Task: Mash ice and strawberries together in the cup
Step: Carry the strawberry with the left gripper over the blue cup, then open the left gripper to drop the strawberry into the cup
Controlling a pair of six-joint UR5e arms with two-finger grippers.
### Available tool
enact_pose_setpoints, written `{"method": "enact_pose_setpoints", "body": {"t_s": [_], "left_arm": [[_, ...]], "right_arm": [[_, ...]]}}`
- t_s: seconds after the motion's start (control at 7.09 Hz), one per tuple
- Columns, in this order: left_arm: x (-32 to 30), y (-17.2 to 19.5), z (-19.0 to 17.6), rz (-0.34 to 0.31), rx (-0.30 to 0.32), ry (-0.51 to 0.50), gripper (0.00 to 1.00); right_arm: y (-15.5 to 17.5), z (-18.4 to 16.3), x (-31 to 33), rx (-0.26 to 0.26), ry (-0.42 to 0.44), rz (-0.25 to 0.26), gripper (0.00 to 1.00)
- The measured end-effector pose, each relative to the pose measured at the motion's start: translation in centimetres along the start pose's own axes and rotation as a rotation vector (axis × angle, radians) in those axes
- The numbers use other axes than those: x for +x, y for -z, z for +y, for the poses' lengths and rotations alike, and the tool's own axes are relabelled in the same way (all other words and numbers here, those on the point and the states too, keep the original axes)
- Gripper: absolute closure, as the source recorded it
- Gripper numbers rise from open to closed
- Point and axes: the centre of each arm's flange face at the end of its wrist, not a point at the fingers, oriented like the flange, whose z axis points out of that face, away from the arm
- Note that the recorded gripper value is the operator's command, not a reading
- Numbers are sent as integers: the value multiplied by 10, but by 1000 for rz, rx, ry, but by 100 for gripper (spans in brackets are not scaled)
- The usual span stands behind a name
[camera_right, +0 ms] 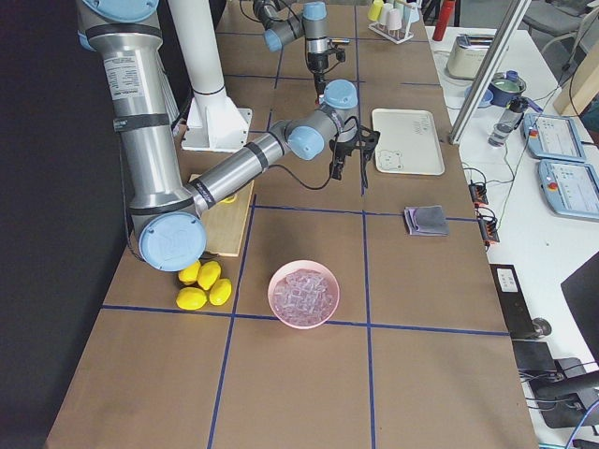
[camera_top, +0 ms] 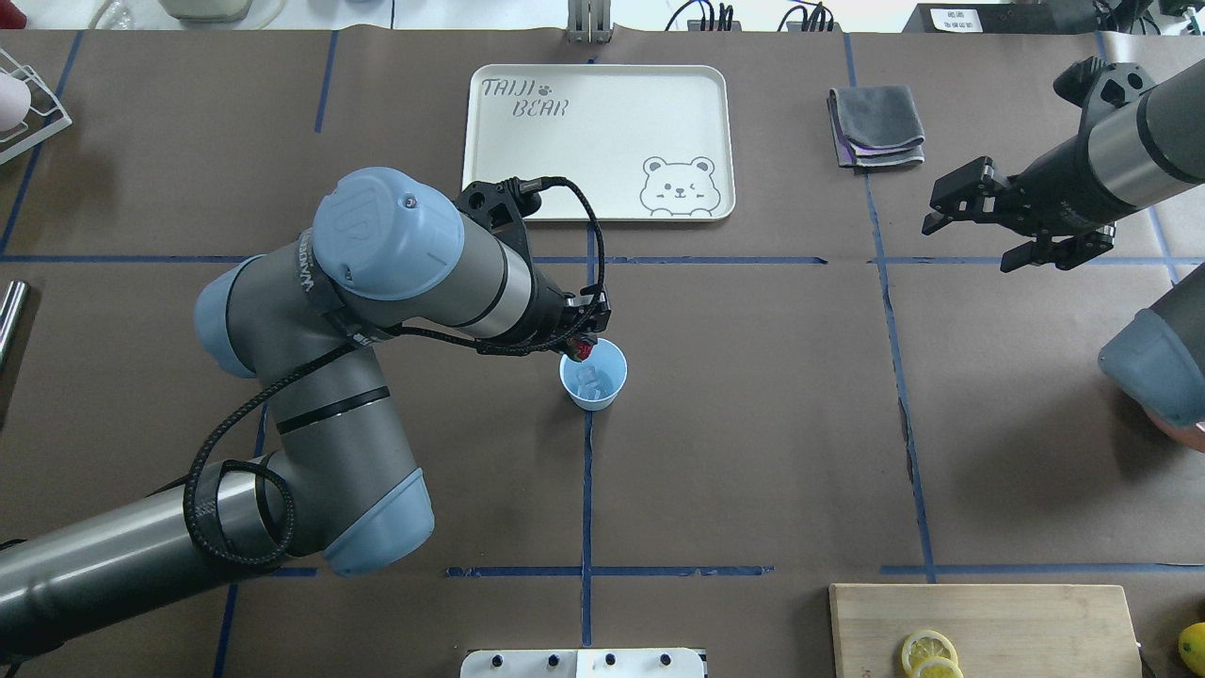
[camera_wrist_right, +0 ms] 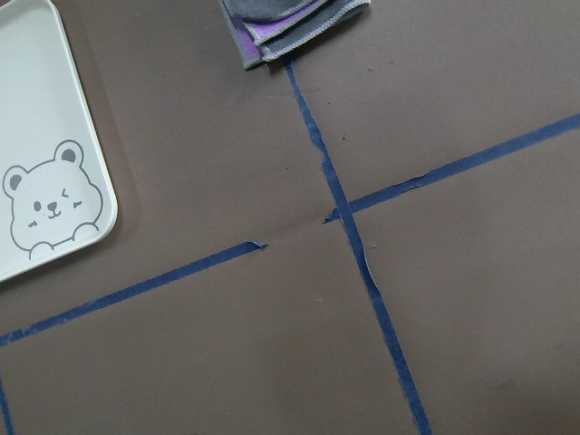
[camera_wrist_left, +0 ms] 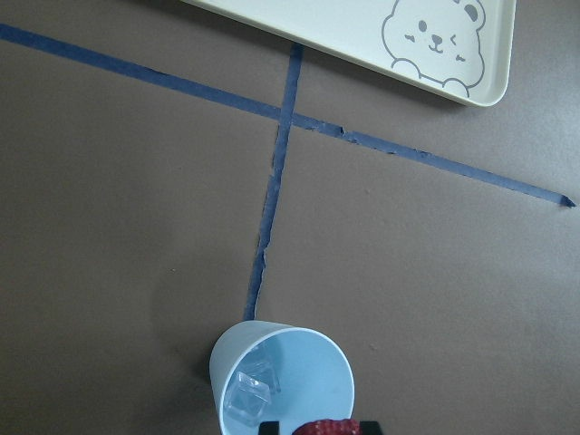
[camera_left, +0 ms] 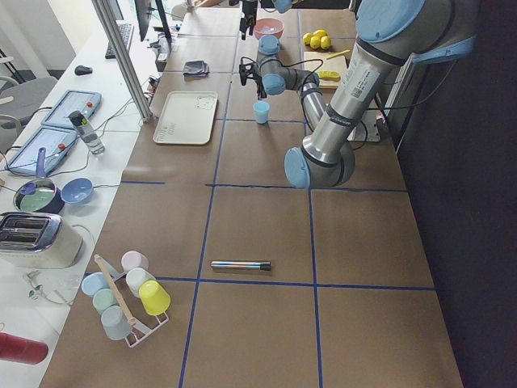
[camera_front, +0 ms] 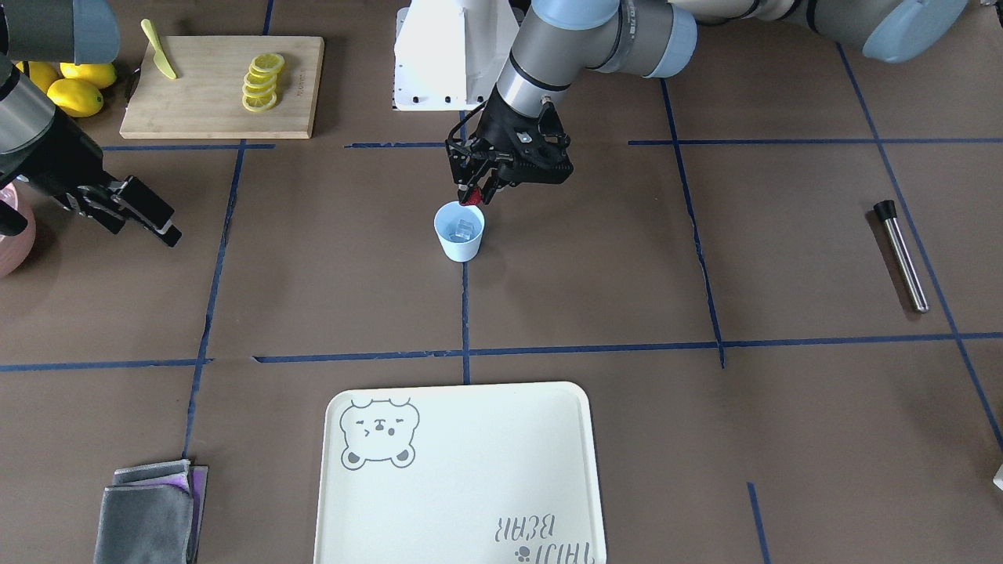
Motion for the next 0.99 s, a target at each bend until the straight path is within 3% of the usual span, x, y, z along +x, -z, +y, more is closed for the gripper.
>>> {"method": "enact_pose_setpoints", "body": {"t_s": [0.28, 0.42, 0.56, 0.99], "left_arm": [[2, -4, 2, 0, 8, -4, 40], [2, -5, 3, 1, 8, -5, 25], [3, -5, 4, 2, 7, -7, 16], [3, -3, 5, 9, 9, -12, 16]], "right_arm": [[1, 0, 0, 1, 0, -2, 0], [2, 0, 1, 2, -1, -1, 0], [1, 0, 1, 1, -1, -1, 0], [2, 0, 2, 0, -4, 1, 0]]}}
